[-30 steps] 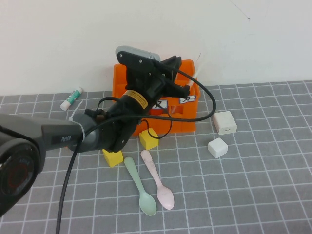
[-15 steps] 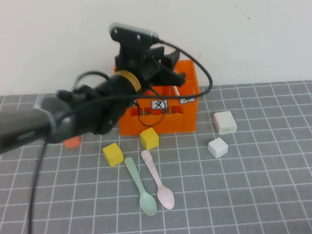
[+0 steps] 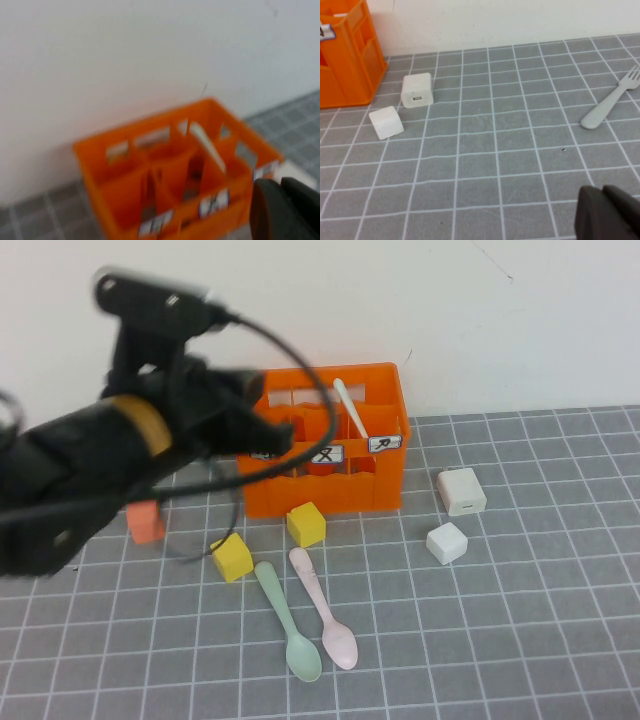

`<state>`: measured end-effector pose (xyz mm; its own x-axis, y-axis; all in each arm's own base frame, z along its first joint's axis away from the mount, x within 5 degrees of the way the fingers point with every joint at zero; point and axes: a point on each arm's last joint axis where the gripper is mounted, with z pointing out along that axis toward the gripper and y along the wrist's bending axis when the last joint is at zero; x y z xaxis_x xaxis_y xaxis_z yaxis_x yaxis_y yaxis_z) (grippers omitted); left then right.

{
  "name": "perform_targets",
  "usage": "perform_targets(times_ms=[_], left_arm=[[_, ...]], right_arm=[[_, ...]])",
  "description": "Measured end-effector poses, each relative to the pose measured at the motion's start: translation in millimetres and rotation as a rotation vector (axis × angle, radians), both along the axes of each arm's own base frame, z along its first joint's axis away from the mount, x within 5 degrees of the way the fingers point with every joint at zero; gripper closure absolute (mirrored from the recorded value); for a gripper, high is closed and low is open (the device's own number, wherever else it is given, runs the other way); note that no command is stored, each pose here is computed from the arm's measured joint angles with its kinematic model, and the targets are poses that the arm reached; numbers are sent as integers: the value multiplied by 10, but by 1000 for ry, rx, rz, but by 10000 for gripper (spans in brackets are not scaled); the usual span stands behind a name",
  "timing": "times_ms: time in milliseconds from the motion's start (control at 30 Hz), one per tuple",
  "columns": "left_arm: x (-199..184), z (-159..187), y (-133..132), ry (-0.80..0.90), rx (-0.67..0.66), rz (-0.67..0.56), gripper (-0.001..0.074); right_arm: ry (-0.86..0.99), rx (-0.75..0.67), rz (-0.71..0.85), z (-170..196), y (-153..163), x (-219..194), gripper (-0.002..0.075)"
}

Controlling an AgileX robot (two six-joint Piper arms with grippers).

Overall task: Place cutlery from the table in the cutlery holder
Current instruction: Pick up the spoon

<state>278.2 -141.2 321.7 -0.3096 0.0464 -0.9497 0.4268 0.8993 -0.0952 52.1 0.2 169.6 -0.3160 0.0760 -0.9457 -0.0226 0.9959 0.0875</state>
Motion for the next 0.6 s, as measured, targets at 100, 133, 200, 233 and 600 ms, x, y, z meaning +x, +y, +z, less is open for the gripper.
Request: perform_targets(times_ms=[100, 133, 200, 233, 600], left_arm=[[-232, 0, 142, 55, 36, 22, 733], [-316, -4, 190, 69, 44, 28, 734], [-467, -10, 274, 81, 53, 36, 734], [-552, -13, 319, 75, 54, 36, 734], [-1361, -358, 727, 76, -66, 70, 735]], right_arm=[[0, 0, 0, 0, 0, 0, 729], [0, 0, 0, 0, 0, 0, 729], [0, 0, 0, 0, 0, 0, 729], [0, 0, 0, 0, 0, 0, 729], [0, 0, 0, 0, 0, 0, 729]])
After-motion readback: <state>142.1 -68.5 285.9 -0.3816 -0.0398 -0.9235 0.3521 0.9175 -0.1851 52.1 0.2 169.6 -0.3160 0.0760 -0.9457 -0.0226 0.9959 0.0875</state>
